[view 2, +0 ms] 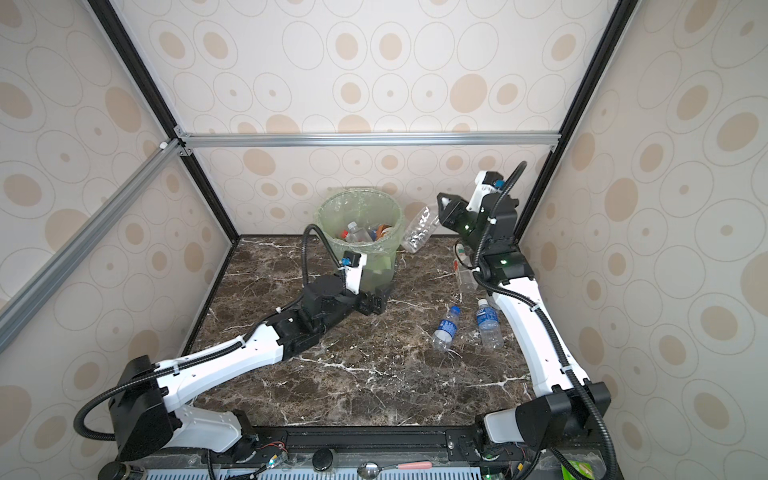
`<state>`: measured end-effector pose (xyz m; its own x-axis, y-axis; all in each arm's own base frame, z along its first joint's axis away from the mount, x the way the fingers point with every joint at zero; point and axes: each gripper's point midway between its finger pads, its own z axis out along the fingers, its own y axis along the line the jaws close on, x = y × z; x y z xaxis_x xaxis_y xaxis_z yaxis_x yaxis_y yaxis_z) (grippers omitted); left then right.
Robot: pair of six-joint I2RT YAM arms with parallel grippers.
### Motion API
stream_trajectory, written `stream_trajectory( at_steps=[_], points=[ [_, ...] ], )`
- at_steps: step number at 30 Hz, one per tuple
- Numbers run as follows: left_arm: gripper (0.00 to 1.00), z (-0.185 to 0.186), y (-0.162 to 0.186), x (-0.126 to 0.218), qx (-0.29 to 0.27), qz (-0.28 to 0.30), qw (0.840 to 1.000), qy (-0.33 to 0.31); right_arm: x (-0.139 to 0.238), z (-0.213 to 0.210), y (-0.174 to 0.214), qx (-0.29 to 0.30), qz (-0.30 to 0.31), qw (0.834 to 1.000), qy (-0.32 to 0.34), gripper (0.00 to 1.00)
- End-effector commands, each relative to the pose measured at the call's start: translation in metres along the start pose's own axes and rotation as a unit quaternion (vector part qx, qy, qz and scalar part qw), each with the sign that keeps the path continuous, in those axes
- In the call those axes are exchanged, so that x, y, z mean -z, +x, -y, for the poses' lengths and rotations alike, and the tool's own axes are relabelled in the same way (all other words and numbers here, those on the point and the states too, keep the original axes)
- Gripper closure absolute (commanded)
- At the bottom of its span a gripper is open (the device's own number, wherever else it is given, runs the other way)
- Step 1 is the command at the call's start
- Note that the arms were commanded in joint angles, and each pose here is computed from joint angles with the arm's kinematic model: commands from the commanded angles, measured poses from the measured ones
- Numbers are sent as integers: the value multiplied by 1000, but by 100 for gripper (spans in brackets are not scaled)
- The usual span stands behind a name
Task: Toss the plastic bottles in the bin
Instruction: 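Raise the clear bottle over the bin with the right gripper and release it, then lower the right gripper to the blue-labelled bottle near the robot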
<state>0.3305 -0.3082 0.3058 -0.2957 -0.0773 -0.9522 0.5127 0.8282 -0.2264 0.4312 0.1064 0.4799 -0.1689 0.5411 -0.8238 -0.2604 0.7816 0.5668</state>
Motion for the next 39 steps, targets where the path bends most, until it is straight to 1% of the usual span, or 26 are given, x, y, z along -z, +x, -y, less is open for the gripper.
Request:
stream_trajectory(
  at_steps=[1,4,6,9,13,15,17,19,20,22,23,25,26,27,28,30,32,35,39],
  points=[
    [1,-31,-41,19,31,31,999,-20,17,-19,-57,49,85,995,13,79],
    [1,-61,-52,32,74,45,996,-23,27,-34,-93,59,138,989,13,79],
    [1,-76,-55,38,92,51,994,-26,30,-40,-110,59,163,985,14,79],
    [1,-87,-59,47,96,56,993,-31,30,-50,-131,56,191,980,9,78],
    [1,-100,-63,60,105,65,992,-37,22,-54,-144,47,208,977,8,79],
    [1,-105,-62,65,110,67,991,-39,2,-53,-138,33,193,981,-2,78],
    [1,-108,-58,66,114,65,990,-41,-24,-53,-120,21,162,987,-7,78],
    [1,-110,-53,65,120,61,990,-40,-54,-59,-88,14,116,993,-16,79],
    [1,-112,-50,65,123,59,990,-40,-74,-67,-61,13,83,996,-29,78],
    [1,-114,-47,64,127,57,989,-41,-108,-85,-2,25,12,999,-46,72],
    [1,-114,-46,64,128,56,989,-41,-122,-93,24,34,-19,998,-48,68],
    [1,-115,-45,64,130,55,989,-42,-145,-95,76,39,-88,994,-46,50],
    [1,-115,-44,65,130,55,989,-41,-154,-92,96,35,-116,992,-41,39],
    [1,-116,-44,65,130,55,989,-42,-158,-89,105,30,-130,990,-36,33],
    [1,-116,-43,66,130,55,989,-43,-160,-88,109,31,-134,990,-34,29],
    [1,-118,-41,68,131,52,989,-47,-157,-93,102,40,-120,991,-35,21],
    [1,-118,-41,69,131,53,989,-48,-151,-97,90,46,-101,993,-39,16],
    [1,-120,-39,69,135,54,988,-49,-140,-101,75,59,-86,994,-41,10],
    [1,-119,-35,65,144,52,987,-44,-130,-106,65,67,-80,994,-45,6]
  ],
)
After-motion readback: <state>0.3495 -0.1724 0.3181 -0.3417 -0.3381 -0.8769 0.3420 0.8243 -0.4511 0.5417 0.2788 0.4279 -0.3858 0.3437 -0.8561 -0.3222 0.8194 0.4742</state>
